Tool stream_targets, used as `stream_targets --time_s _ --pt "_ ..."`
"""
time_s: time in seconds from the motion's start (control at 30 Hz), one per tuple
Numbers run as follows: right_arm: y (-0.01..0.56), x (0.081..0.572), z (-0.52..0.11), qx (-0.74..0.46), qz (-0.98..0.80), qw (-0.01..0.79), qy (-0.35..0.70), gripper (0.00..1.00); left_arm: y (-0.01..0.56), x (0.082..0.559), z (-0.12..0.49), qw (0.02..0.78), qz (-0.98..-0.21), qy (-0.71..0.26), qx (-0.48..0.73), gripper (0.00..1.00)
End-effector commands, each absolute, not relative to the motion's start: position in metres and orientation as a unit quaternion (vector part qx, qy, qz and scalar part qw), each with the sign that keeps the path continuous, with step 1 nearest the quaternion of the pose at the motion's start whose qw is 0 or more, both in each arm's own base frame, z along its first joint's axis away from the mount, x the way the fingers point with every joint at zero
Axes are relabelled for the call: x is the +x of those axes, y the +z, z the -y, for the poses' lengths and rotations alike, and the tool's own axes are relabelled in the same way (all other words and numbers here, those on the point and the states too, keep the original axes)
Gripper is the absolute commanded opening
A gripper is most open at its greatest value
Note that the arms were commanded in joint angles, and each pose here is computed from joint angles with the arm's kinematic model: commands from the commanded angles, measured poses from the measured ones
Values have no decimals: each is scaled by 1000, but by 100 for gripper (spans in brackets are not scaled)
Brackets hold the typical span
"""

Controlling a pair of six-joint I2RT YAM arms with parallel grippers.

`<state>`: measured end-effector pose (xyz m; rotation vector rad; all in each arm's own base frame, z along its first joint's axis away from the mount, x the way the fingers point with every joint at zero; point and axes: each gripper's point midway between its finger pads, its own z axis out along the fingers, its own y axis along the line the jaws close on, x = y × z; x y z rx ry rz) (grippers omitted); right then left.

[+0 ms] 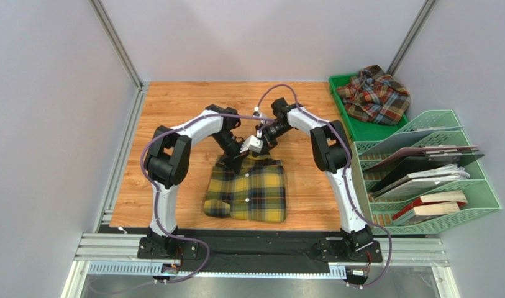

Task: Fold and stack the long sleeve shirts
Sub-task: Fold the shirt

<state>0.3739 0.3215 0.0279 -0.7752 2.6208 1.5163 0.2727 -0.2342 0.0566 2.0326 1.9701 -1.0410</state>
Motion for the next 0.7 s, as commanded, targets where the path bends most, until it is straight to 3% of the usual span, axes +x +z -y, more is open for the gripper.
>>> stream_targets --time_s 0.0,0.27,0.67 --pt "30 339 -318 -295 -827 -10 478 18 65 227 239 41 -635 -370 677 8" --pt "45 280 -317 -348 -803 -37 482 17 75 192 243 60 -652 -388 648 1" --pt "116 314 -343 -354 -777 30 519 19 98 209 241 88 -651 -346 670 0"
